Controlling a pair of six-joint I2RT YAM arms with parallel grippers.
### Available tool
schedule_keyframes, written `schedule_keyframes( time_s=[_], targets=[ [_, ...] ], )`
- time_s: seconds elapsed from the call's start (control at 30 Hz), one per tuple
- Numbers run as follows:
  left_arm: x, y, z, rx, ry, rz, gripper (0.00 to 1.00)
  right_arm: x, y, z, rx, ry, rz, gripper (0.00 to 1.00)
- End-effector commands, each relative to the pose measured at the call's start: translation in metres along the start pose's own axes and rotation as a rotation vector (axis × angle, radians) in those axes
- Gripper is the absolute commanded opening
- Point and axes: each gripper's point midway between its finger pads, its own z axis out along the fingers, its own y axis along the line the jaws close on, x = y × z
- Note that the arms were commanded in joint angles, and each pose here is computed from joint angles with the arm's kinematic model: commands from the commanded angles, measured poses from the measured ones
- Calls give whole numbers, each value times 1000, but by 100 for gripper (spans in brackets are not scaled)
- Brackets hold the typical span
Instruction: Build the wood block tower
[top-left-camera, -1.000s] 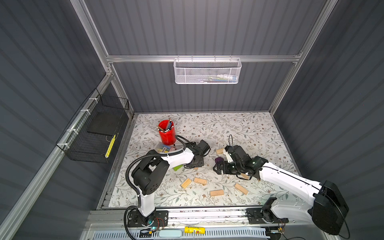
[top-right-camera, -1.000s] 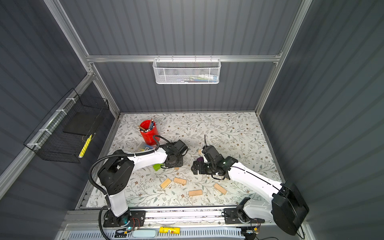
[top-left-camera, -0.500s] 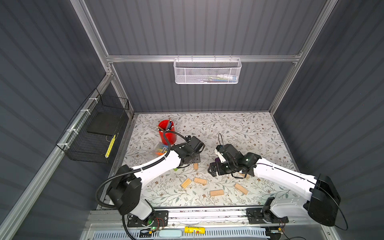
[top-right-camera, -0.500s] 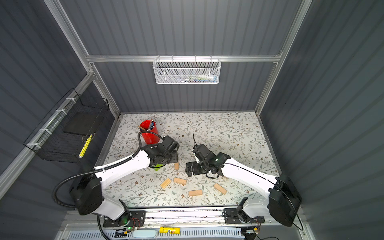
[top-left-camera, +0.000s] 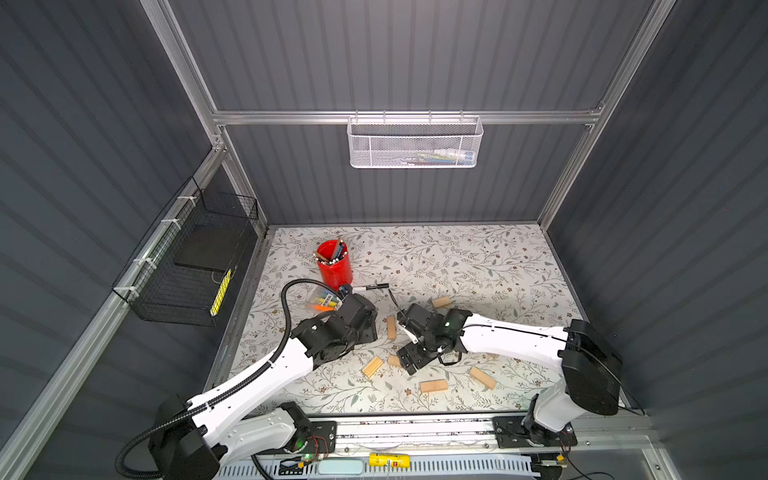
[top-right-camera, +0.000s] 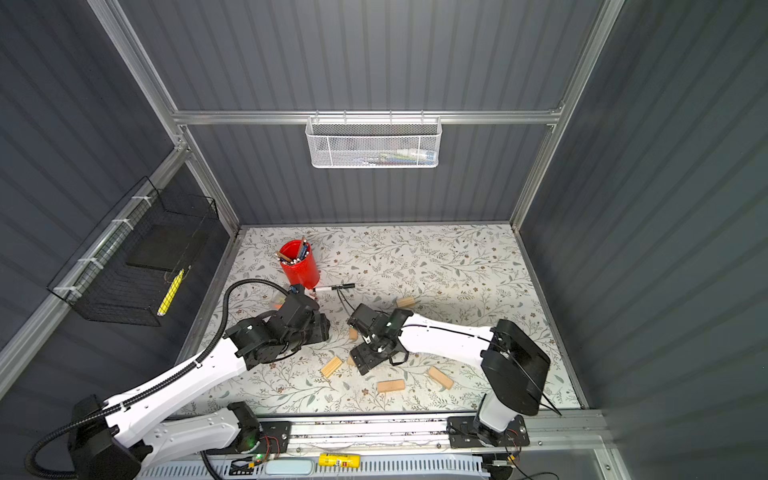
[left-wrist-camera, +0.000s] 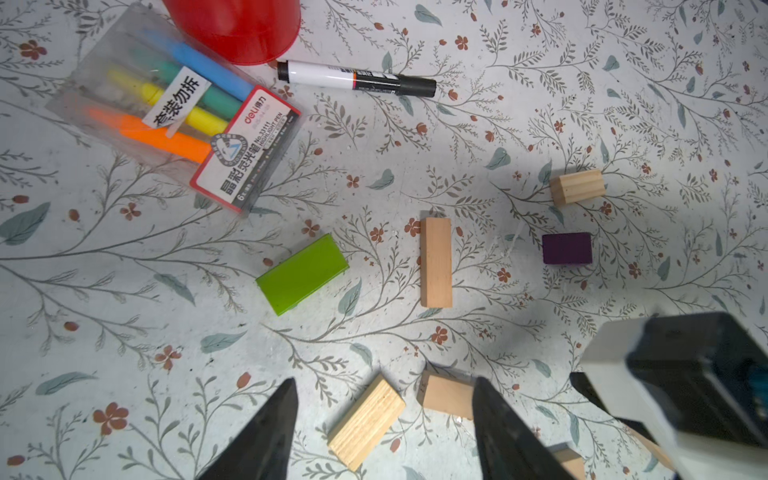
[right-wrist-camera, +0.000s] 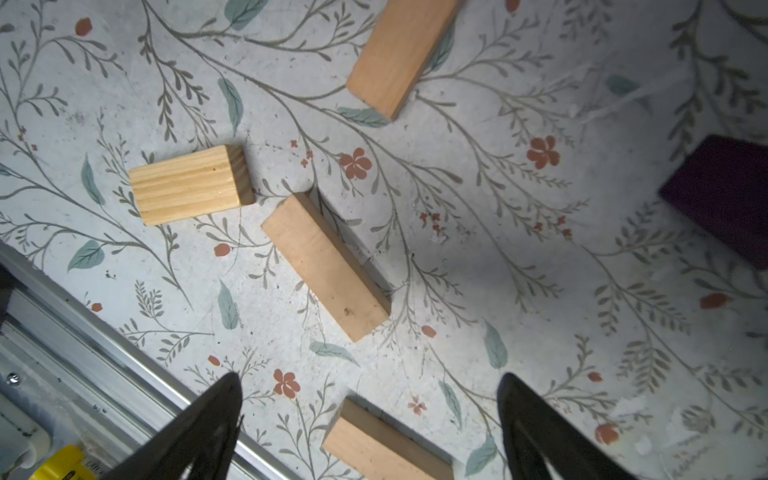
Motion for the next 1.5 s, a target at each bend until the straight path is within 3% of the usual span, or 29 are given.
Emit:
schedule_keyframes(
  time_s=[0.0,0.7,1.0,1.47],
  targets=[
    [10,17,-5,-40,11,-24,70,-2,3,6,30,25,-46,92],
    [14,40,-14,-113,-13,-78,80,-9,8,50,80,124,-85,69],
    [14,44,-16,-134,-19,-82,81,-10,8,59,88,146,-78,55],
    [13,41,-12,-131,-17,-84,83,3,-12,52,79,134,93,28]
  ],
)
